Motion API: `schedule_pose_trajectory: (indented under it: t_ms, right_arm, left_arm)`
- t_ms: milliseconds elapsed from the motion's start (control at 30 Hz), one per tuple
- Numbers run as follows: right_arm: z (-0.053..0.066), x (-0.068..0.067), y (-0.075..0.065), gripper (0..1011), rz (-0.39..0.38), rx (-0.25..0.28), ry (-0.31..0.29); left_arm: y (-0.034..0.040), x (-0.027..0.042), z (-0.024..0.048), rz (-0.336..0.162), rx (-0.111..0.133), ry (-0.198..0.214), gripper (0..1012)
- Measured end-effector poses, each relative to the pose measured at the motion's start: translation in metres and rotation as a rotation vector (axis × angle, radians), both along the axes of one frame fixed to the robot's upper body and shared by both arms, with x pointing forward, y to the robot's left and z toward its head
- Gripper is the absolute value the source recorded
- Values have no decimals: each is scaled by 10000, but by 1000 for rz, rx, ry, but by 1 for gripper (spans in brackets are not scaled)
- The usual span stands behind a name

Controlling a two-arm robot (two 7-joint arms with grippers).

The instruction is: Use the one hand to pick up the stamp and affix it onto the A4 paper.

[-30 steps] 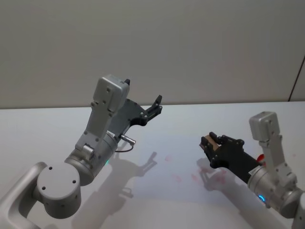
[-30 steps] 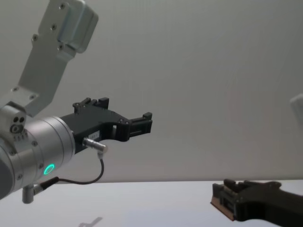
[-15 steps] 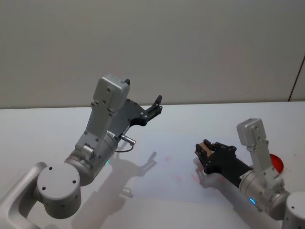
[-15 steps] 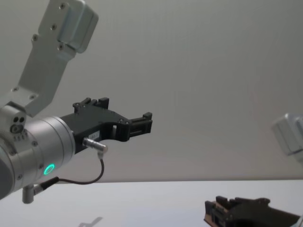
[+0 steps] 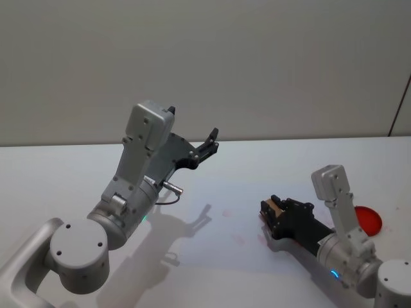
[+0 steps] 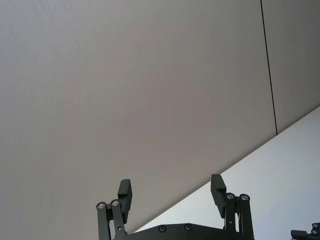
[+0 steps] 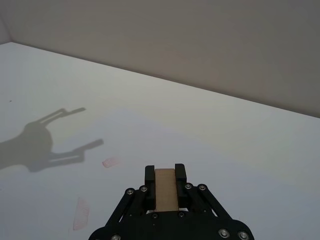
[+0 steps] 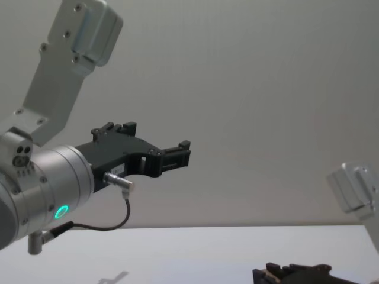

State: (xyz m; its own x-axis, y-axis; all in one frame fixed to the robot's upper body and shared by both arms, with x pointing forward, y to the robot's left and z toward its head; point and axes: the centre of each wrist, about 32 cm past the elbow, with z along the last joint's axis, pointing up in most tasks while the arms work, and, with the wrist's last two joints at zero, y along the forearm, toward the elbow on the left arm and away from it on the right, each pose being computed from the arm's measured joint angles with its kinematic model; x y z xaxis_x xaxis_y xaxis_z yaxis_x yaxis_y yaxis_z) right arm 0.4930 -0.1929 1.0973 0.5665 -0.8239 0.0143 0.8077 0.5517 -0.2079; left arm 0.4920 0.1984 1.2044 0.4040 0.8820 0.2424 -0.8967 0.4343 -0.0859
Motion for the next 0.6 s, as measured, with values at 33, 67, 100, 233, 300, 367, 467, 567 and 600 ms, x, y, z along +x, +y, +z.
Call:
schedule_pose_trajectory:
  t_ms: [33,67,100,233,300,367,467,567,600]
  right_arm:
    - [-4,1,1,216,0,0,1]
    - [-11,5,0,216,1,-2,4]
    - [-12,7,0,216,1,-3,5]
    - [-19,16,-1,214,6,-8,7]
    - [-21,19,-3,216,8,-10,7]
    - [-24,25,-4,216,14,-17,6]
    - [-24,29,-8,216,18,-22,6]
    - [-24,34,-16,216,24,-30,5]
    - [-23,36,-20,214,28,-35,5]
  left_arm:
    - [0,0,0,0,0,0,1001]
    - [0,0,0,0,0,0,1001]
    - [0,0,0,0,0,0,1001]
    - [0,0,0,0,0,0,1001]
    - [0,0,0,0,0,0,1001]
    - [0,0,0,0,0,0,1001]
    - [0,0,0,0,0,0,1001]
    - [0,0,0,0,0,0,1001]
    - [0,0,0,0,0,0,1001]
